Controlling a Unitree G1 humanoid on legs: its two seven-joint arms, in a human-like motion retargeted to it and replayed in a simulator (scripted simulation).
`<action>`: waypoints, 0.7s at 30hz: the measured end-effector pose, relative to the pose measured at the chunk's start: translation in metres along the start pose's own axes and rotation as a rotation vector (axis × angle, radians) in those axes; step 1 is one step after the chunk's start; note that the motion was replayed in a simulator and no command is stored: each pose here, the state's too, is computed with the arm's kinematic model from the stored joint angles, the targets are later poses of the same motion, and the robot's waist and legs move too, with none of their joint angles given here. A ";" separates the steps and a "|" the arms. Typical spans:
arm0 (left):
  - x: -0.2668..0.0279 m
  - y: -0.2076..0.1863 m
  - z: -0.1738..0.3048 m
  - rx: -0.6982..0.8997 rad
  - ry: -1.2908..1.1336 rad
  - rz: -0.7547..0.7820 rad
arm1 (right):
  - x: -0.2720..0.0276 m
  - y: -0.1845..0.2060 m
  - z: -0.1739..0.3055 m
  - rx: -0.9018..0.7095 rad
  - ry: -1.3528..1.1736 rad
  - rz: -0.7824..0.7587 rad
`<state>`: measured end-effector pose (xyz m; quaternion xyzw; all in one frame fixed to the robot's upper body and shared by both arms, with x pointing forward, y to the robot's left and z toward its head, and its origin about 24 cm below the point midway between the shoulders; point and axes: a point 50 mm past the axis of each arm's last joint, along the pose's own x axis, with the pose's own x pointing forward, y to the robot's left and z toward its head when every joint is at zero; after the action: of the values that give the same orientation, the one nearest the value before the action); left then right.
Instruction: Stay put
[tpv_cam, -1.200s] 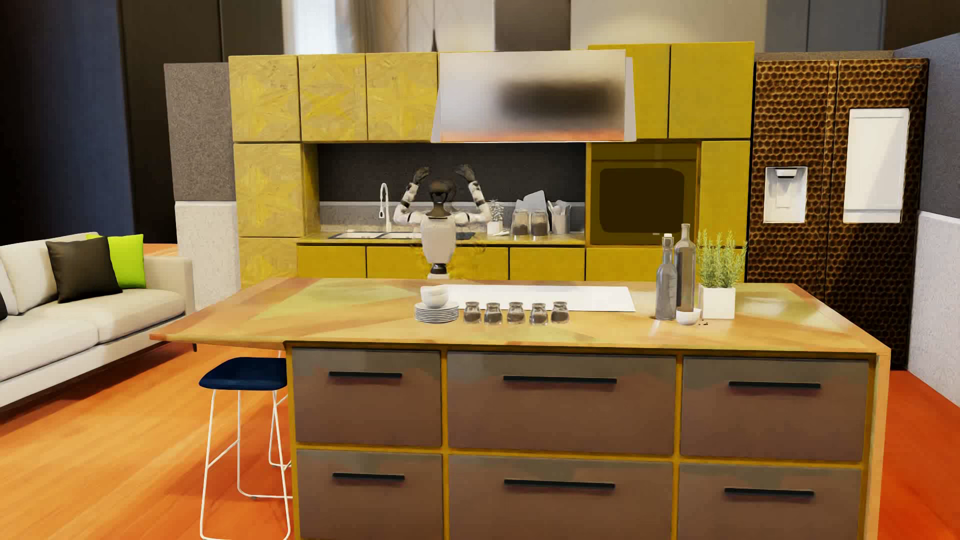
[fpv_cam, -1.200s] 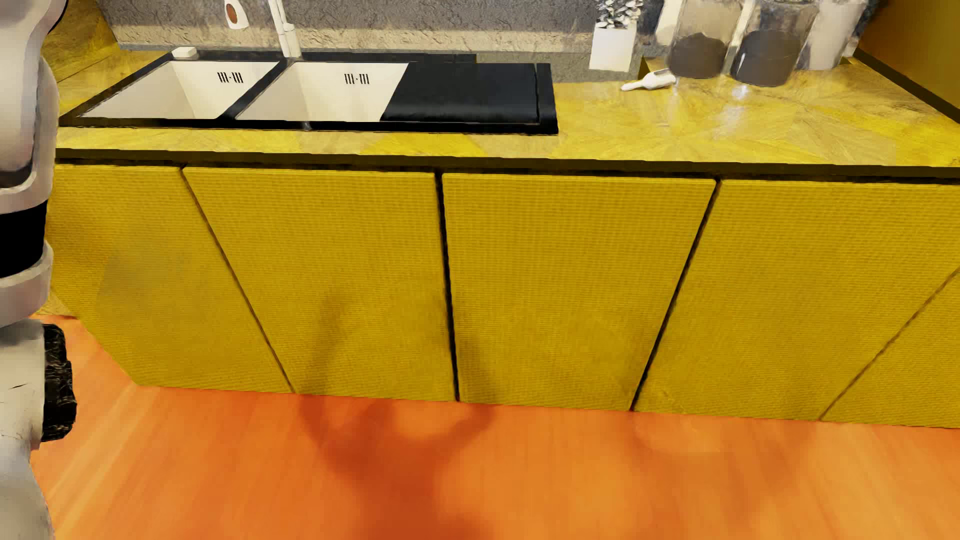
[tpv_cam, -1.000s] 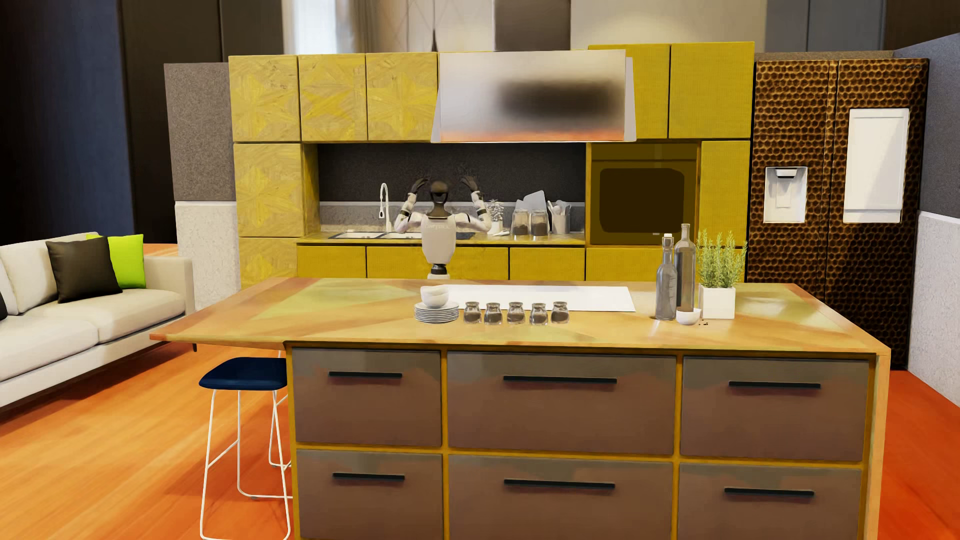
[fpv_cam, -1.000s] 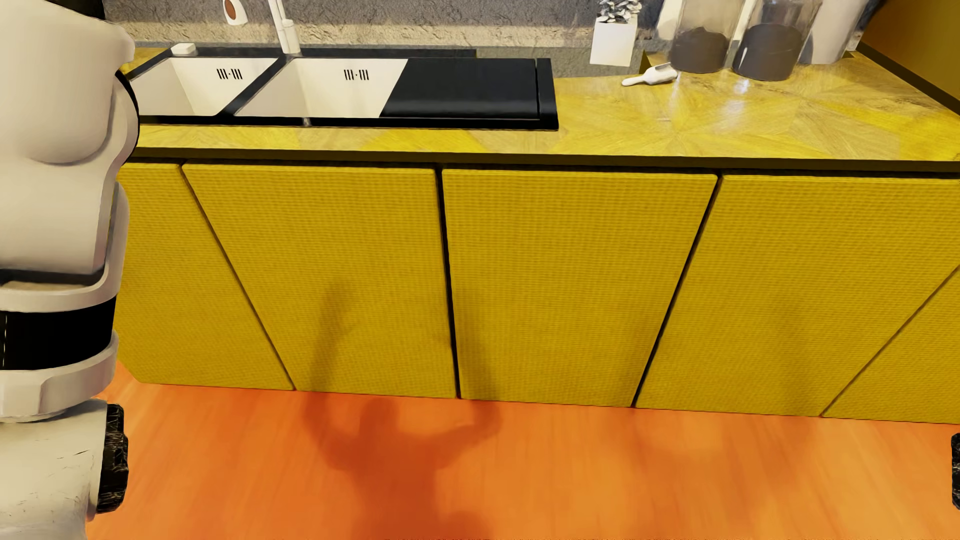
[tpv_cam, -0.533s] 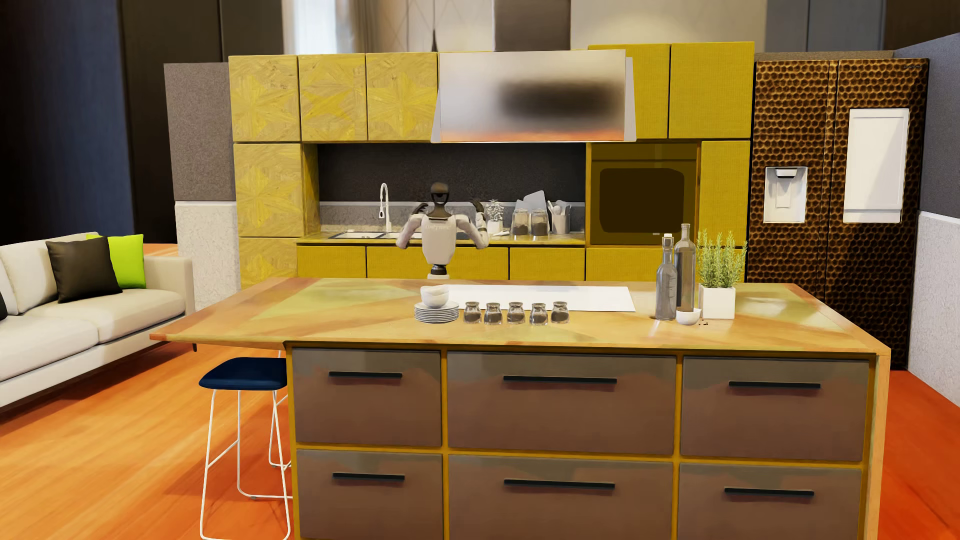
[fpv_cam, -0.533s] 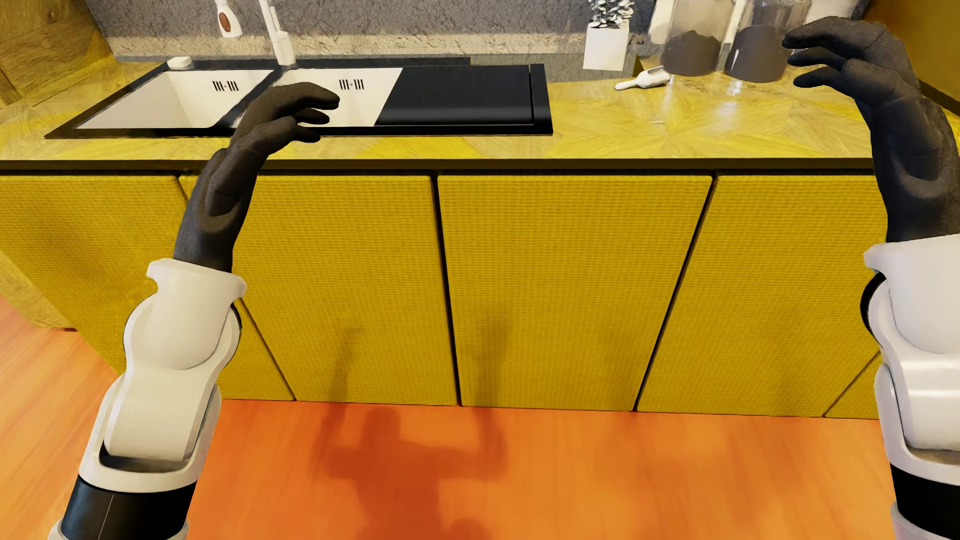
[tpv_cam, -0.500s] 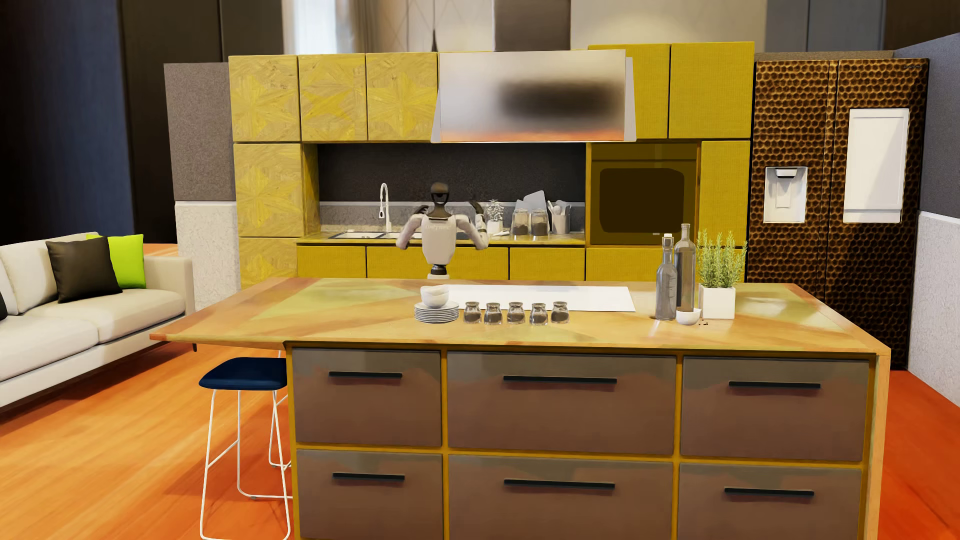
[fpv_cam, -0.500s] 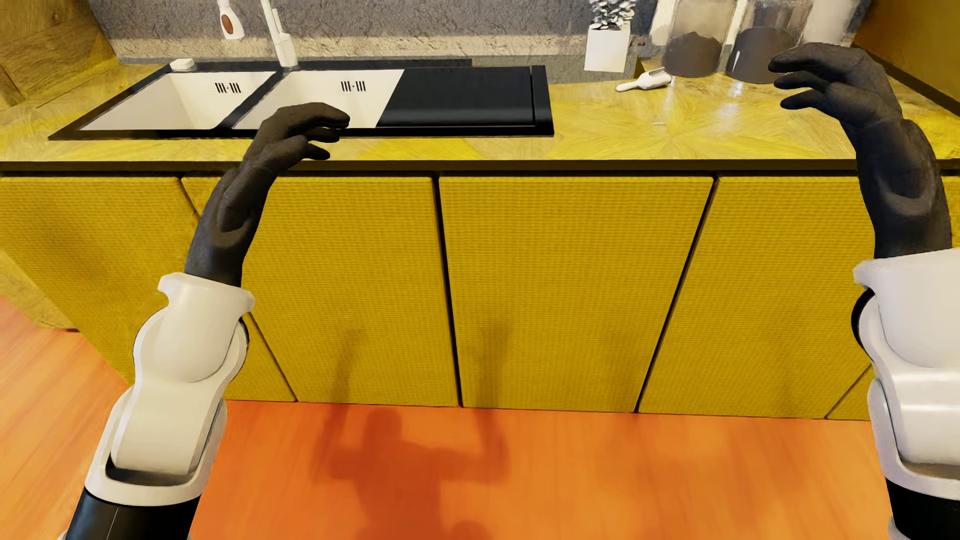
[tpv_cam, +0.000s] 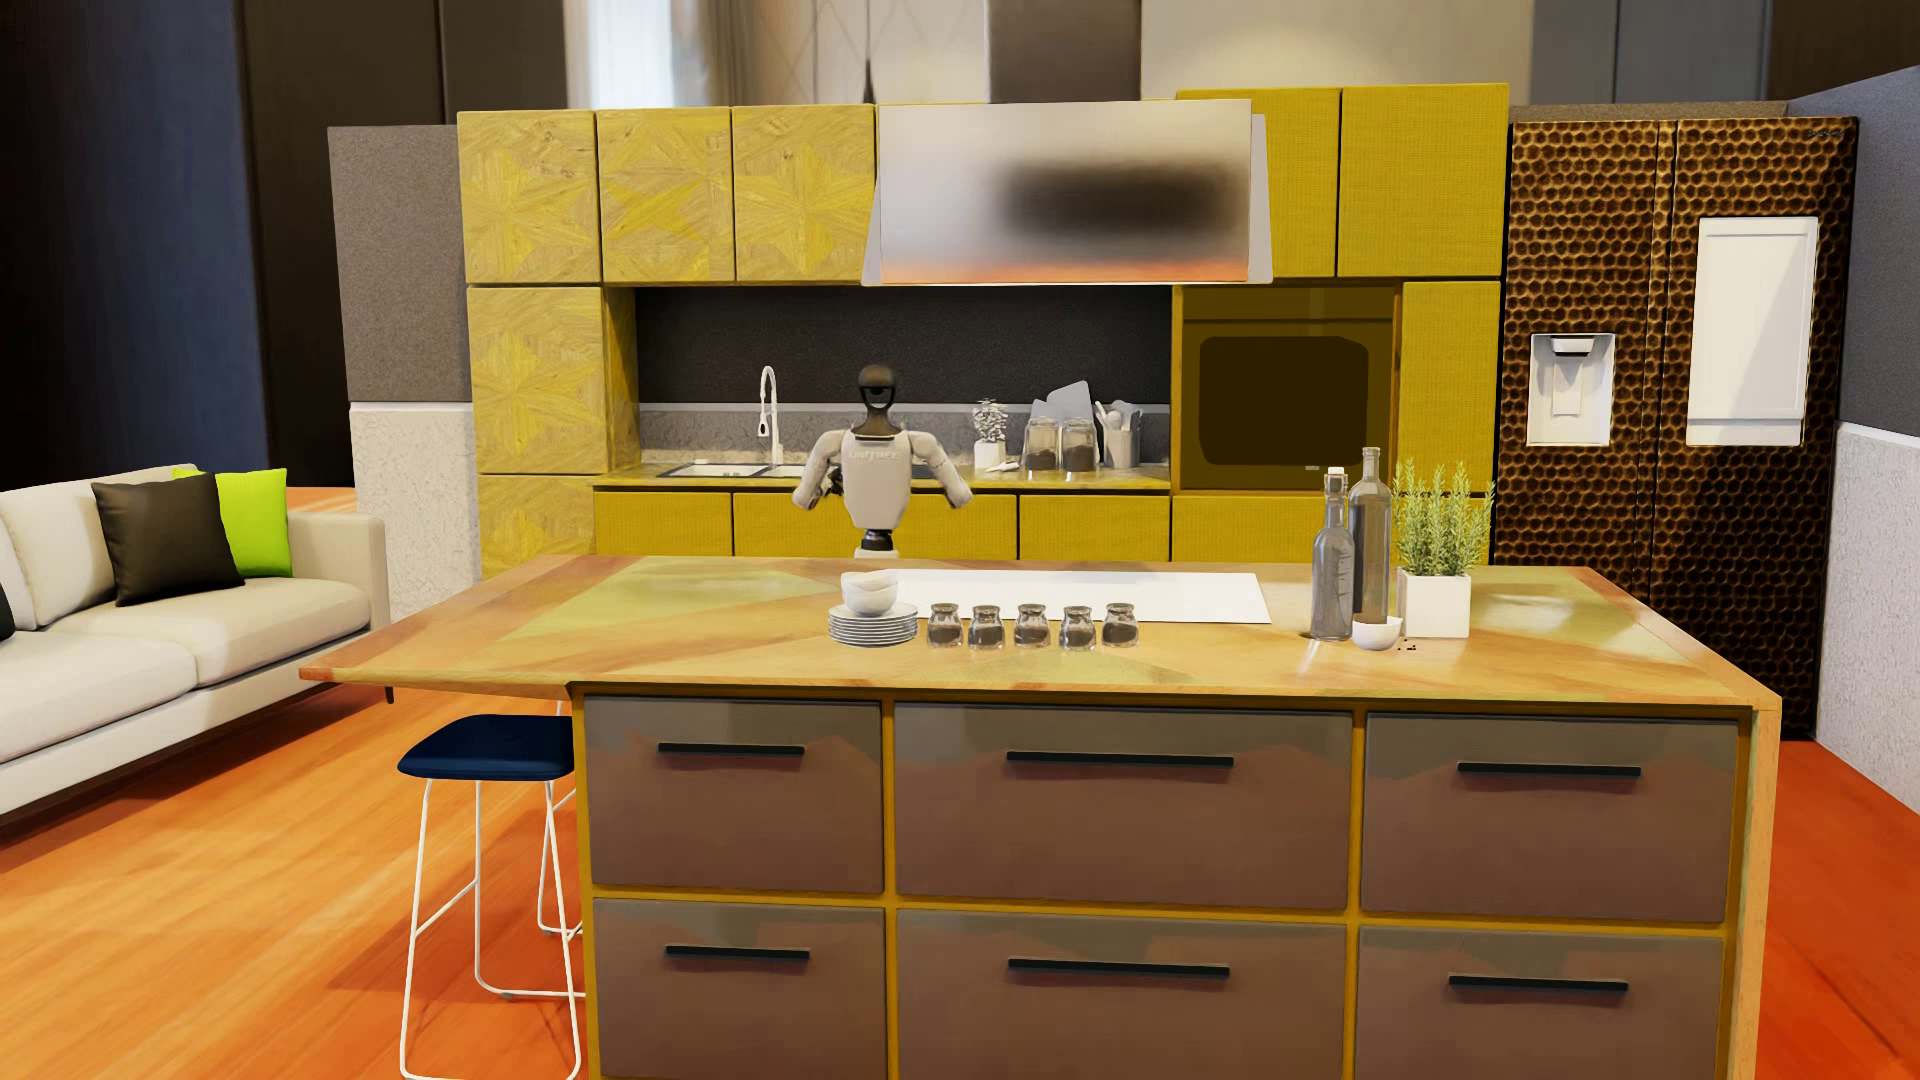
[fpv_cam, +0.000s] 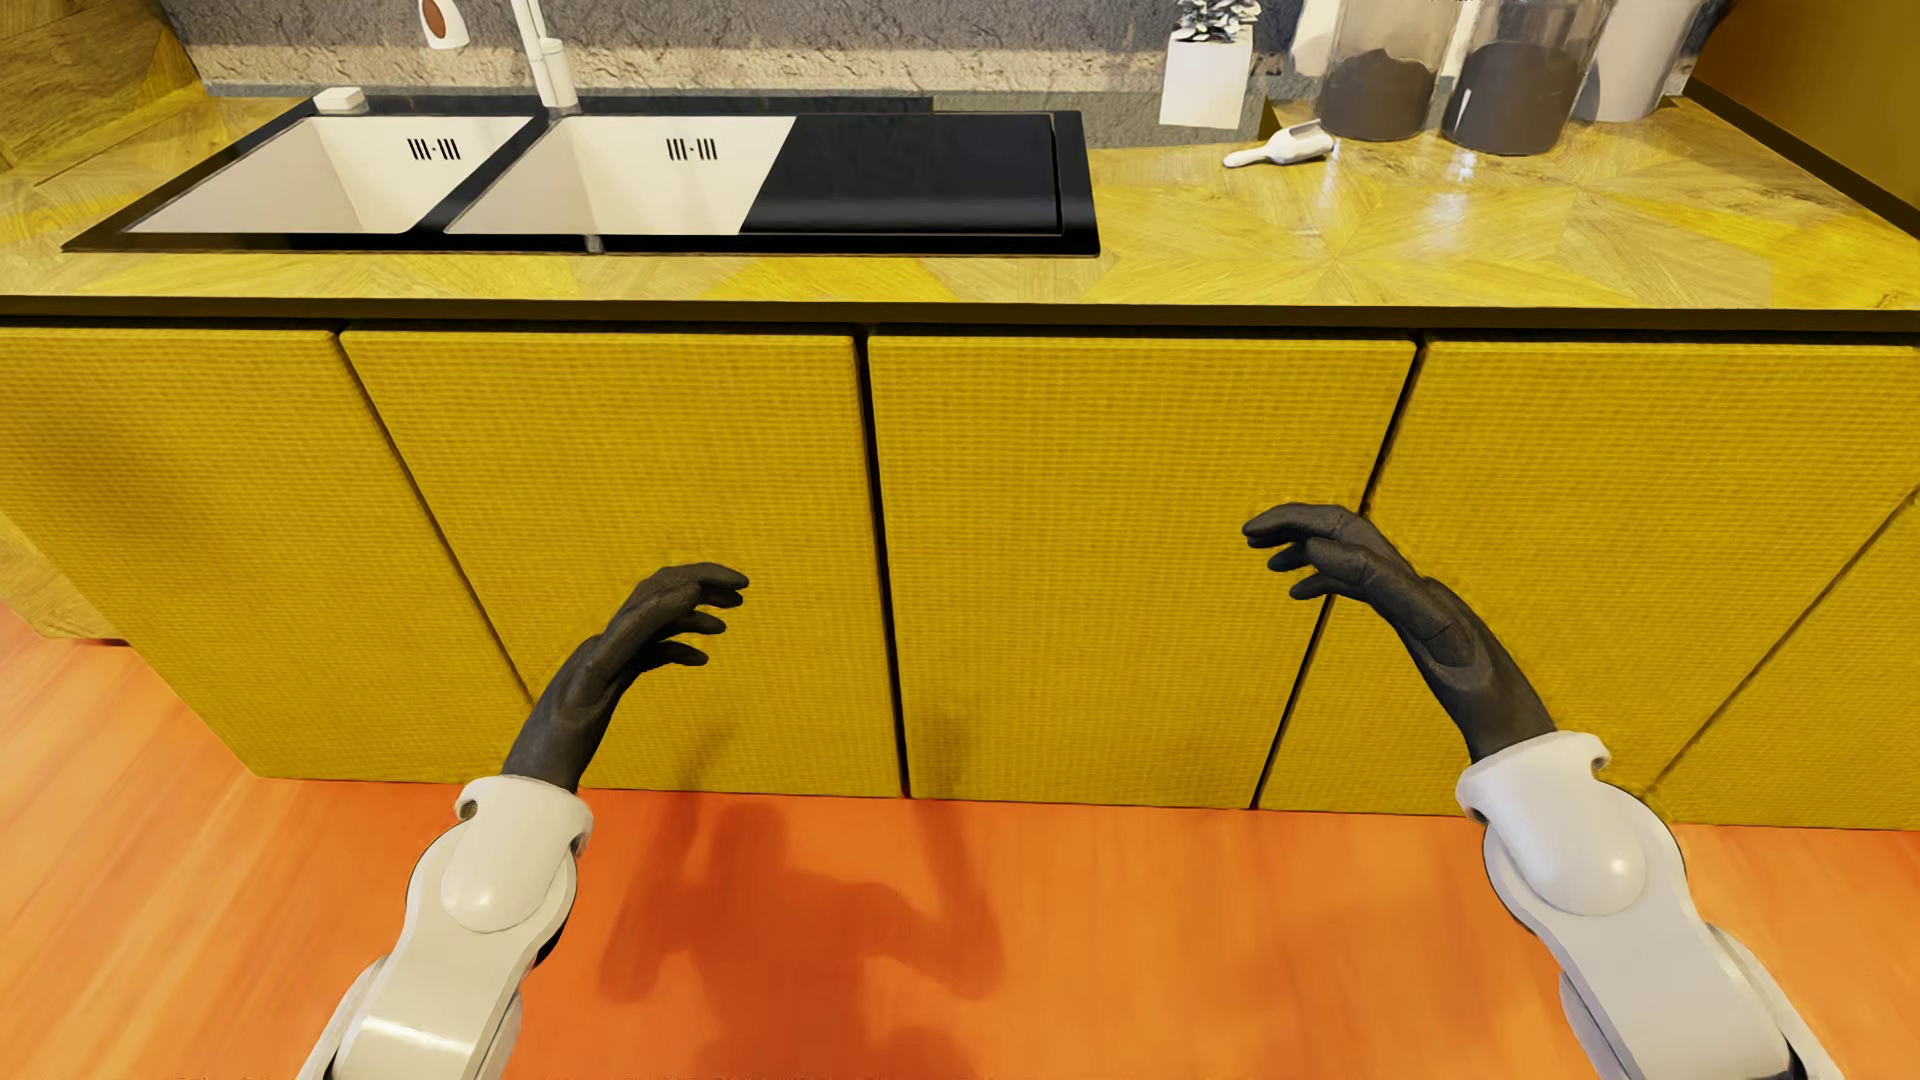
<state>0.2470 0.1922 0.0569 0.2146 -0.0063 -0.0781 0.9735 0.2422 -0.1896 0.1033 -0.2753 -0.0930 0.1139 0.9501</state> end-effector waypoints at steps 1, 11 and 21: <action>-0.001 -0.001 -0.007 0.006 0.032 -0.007 | -0.001 0.006 -0.008 0.006 0.033 0.022; -0.015 -0.049 -0.062 0.020 0.269 -0.207 | -0.009 0.048 -0.049 0.097 0.220 0.123; -0.028 -0.092 -0.100 0.072 0.448 -0.392 | -0.026 0.100 -0.104 0.090 0.483 0.314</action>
<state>0.2103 0.1560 -0.0717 0.2579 0.2473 -0.2148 0.9089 0.2255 -0.1668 -0.0403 -0.2629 0.1847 0.1945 0.9268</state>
